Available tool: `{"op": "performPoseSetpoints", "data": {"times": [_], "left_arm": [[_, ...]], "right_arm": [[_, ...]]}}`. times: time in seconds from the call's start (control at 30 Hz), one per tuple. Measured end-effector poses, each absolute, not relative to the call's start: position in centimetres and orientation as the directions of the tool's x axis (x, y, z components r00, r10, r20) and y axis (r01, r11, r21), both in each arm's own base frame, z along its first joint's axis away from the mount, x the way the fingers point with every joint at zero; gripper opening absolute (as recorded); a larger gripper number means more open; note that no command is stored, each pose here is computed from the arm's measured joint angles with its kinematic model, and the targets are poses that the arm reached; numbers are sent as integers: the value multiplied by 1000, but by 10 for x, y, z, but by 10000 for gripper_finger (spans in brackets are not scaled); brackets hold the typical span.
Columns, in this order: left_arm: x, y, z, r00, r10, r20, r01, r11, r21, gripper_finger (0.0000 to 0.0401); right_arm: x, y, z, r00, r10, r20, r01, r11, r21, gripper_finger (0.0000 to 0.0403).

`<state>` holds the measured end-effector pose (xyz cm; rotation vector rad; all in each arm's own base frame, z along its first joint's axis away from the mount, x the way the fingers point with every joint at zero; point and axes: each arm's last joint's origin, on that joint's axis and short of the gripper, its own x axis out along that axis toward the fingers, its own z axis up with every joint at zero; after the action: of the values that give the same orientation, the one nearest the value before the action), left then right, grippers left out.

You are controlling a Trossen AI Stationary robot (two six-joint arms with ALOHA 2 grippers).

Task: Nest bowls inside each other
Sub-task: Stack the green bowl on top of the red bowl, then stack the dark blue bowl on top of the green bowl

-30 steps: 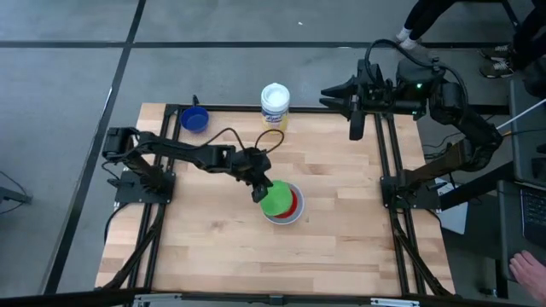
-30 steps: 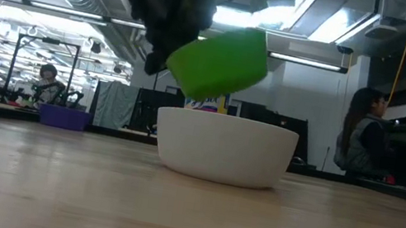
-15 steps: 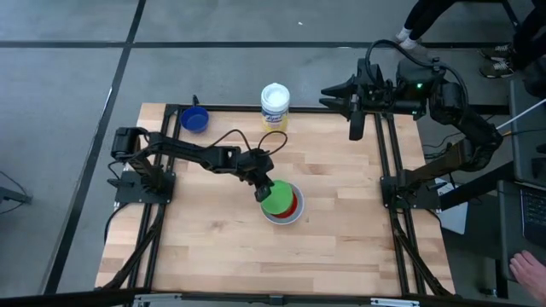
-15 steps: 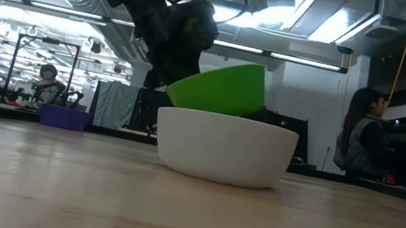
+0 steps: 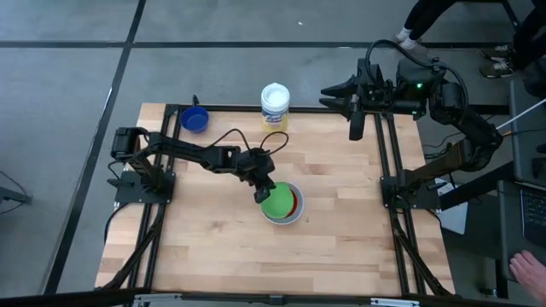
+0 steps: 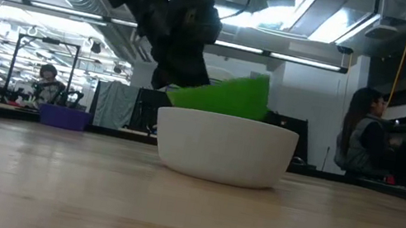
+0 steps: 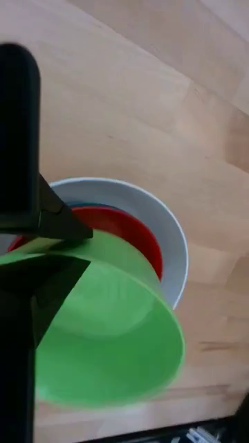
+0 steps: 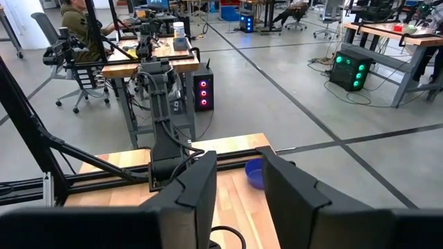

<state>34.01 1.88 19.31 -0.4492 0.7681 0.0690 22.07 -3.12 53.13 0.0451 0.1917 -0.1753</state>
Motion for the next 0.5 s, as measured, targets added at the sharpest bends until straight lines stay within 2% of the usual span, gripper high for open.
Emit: {"op": "performPoseSetpoints", "data": {"times": [0.3,0.5], "left_arm": [[347,20,202,795,-94,-599,-211,883,-419,131],[348,28,213,842,-55,-536,-211,881,-423,169]], "right_arm": [[221,-31,531,966,-169,-194,178,984,28,136],[221,-31,531,967,-165,-194,174,984,29,133]]}}
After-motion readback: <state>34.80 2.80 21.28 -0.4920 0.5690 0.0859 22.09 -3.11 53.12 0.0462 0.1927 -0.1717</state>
